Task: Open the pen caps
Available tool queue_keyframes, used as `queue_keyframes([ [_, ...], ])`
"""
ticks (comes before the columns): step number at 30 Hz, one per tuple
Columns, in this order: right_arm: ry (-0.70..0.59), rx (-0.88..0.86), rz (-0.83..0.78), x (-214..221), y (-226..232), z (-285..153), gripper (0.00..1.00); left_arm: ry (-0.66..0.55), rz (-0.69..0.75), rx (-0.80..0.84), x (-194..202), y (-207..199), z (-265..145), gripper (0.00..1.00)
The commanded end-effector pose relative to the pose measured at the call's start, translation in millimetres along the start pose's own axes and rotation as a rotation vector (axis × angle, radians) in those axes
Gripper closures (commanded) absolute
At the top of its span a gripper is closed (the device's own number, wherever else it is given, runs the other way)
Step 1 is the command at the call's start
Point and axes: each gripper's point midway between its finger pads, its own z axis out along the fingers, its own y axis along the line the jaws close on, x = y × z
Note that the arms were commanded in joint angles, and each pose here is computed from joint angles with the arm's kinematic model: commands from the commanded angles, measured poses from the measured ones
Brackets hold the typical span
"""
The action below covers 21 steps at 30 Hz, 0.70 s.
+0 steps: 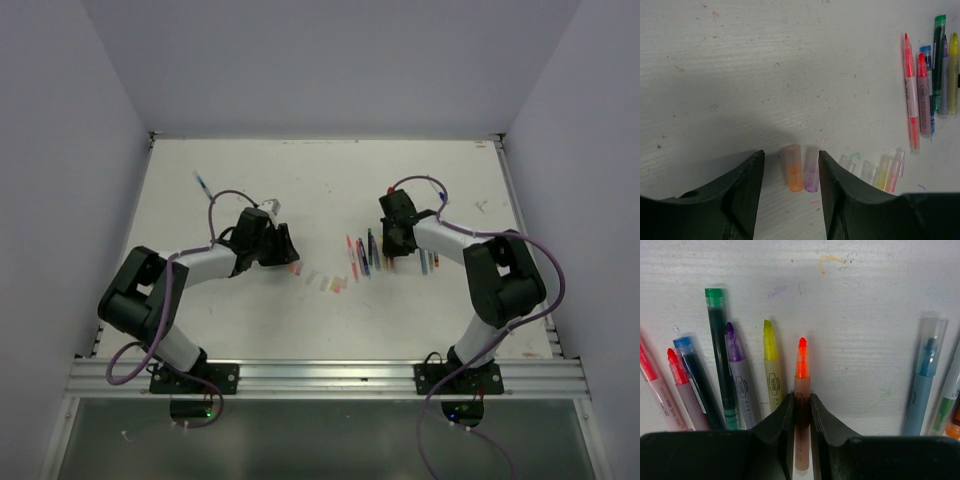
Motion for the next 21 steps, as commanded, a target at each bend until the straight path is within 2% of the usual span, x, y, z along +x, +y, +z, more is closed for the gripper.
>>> queue_keyframes([
  [1, -0.021, -0.036, 0.01, -2.2, 6.2, -9.1, 0.82, -0.059, 0.023, -0.03, -16.9, -1.5, -9.4, 0.48],
  [5, -0.028, -0.044, 0.009, -4.6, 7.7, -13.7, 0.75, -0.09, 0.031, -0.024, -31.5, -8.9, -16.2, 0.43],
  [8, -0.042, -0.056, 0.012, -7.1, 8.7, -18.7, 0.73, -0.118, 0.039, -0.022, -44.8, -14.9, -19.5, 0.42],
  [11, -0.065, -0.05, 0.016, -11.0, 6.7, -24.9, 0.66, -0.142, 0.043, -0.046, -58.4, -13.0, -22.0, 0.41],
  [12, -0.073, -0.043, 0.016, -12.8, 5.2, -27.1, 0.65, -0.176, 0.041, -0.047, -73.1, -16.1, -24.7, 0.41],
  [14, -0.093, -0.045, 0.013, -16.0, 6.0, -35.4, 0.62, -0.188, 0.012, -0.082, -84.3, -6.5, -30.6, 0.41],
  [18, -0.146, -0.082, -0.006, -26.9, 15.6, -55.6, 0.53, -0.291, -0.08, -0.158, -128.9, 13.5, -45.4, 0.39],
  [21, -0.173, -0.153, -0.03, -32.0, 32.8, -72.2, 0.46, -0.341, -0.144, -0.298, -150.6, 47.7, -51.5, 0.38],
])
